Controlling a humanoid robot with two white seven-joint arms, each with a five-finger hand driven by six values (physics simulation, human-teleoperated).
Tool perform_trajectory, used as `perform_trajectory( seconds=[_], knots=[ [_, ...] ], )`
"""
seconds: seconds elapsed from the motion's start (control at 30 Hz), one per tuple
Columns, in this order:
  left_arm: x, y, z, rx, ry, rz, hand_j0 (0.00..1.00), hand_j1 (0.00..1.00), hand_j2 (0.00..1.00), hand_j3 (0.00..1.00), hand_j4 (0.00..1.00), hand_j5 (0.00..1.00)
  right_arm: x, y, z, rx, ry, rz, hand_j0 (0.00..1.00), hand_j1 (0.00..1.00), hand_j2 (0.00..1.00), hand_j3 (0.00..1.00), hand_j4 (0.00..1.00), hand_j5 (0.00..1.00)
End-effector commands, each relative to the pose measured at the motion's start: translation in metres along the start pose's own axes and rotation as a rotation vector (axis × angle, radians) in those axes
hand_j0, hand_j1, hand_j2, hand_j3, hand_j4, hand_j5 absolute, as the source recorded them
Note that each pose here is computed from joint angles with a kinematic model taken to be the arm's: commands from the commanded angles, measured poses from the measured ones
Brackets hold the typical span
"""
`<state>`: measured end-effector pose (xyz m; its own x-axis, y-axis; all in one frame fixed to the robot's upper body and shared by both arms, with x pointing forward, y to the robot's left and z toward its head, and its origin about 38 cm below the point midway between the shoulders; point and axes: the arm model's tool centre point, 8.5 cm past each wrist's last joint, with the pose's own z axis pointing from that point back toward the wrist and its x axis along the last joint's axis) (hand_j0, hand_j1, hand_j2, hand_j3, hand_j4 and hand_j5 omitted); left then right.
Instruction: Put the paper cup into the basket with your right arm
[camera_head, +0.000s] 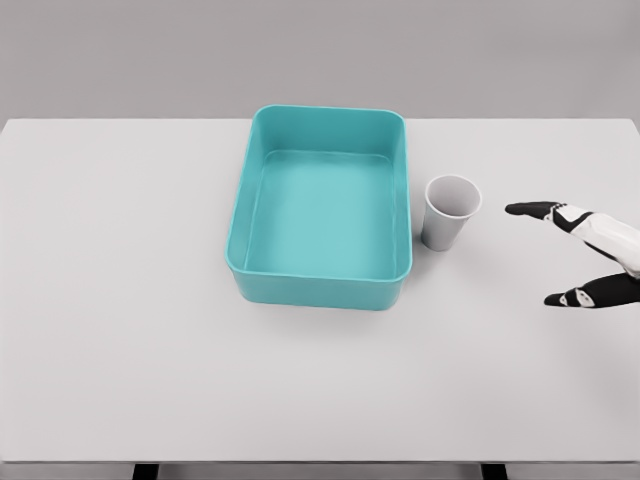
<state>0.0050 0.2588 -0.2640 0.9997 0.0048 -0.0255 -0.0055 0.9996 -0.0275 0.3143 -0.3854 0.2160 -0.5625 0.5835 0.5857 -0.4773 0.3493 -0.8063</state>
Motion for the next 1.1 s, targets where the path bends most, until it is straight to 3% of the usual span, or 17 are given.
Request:
perform_trajectory(
  seconds=[0.0,0.1,0.23,0.3,0.37,0.43,0.47,0.57,0.63,0.67,0.73,0.83,1.07],
  knots=[
    [0.000,0.000,0.000,0.000,-0.001,0.000,1.00,1.00,1.00,1.00,1.00,1.00,-0.002,0.002,-0.001,0.001,0.013,-0.014,1.00,1.00,1.00,1.00,1.00,1.00],
    [0.000,0.000,0.000,0.000,-0.001,0.000,1.00,1.00,1.00,1.00,1.00,1.00,-0.006,-0.001,-0.016,-0.084,0.026,-0.037,1.00,1.00,1.00,1.00,1.00,1.00],
    [0.000,0.000,0.000,0.000,-0.001,0.000,1.00,1.00,1.00,1.00,1.00,1.00,-0.020,-0.011,-0.043,-0.111,0.117,-0.193,1.00,1.00,1.00,1.00,1.00,1.00],
    [0.000,0.000,0.000,0.000,-0.001,0.000,1.00,1.00,1.00,1.00,1.00,1.00,-0.035,-0.018,-0.043,-0.160,0.151,-0.344,1.00,1.00,1.00,1.00,1.00,1.00],
    [0.000,0.000,0.000,0.001,0.001,0.000,1.00,1.00,1.00,1.00,1.00,1.00,-0.053,-0.023,-0.040,-0.196,0.171,-0.442,1.00,1.00,1.00,1.00,1.00,1.00],
    [0.000,0.000,0.000,0.000,0.001,0.000,1.00,1.00,1.00,1.00,1.00,1.00,-0.058,-0.023,-0.038,-0.208,0.186,-0.459,1.00,1.00,1.00,1.00,1.00,1.00],
    [0.000,0.000,0.000,0.001,-0.001,0.000,1.00,1.00,1.00,1.00,1.00,1.00,-0.063,-0.021,-0.037,-0.210,0.195,-0.472,1.00,1.00,1.00,1.00,1.00,1.00],
    [0.000,0.000,0.000,0.001,0.001,0.000,1.00,1.00,1.00,1.00,1.00,1.00,-0.059,-0.008,-0.051,-0.256,0.109,-0.550,1.00,1.00,1.00,1.00,1.00,1.00],
    [0.000,0.000,0.000,0.001,-0.001,0.000,1.00,1.00,1.00,1.00,1.00,1.00,-0.056,-0.007,-0.053,-0.338,0.030,-0.563,1.00,1.00,1.00,1.00,1.00,1.00],
    [0.000,0.000,0.000,0.000,-0.001,0.000,1.00,1.00,1.00,1.00,1.00,1.00,-0.061,-0.005,-0.052,-0.369,0.021,-0.602,1.00,1.00,1.00,1.00,1.00,1.00],
    [0.000,0.000,0.000,0.000,0.001,0.000,1.00,1.00,1.00,1.00,1.00,1.00,-0.079,0.019,-0.057,-0.416,0.012,-0.732,1.00,1.00,1.00,1.00,1.00,1.00],
    [0.000,0.000,0.000,0.001,-0.001,0.000,1.00,1.00,1.00,1.00,1.00,1.00,-0.082,0.027,-0.061,-0.411,0.017,-0.756,1.00,1.00,1.00,1.00,1.00,1.00],
    [0.000,0.000,0.000,0.001,-0.001,0.000,1.00,1.00,1.00,1.00,1.00,1.00,-0.108,0.054,-0.070,-0.365,0.105,-0.826,1.00,1.00,1.00,1.00,1.00,1.00]
  ],
)
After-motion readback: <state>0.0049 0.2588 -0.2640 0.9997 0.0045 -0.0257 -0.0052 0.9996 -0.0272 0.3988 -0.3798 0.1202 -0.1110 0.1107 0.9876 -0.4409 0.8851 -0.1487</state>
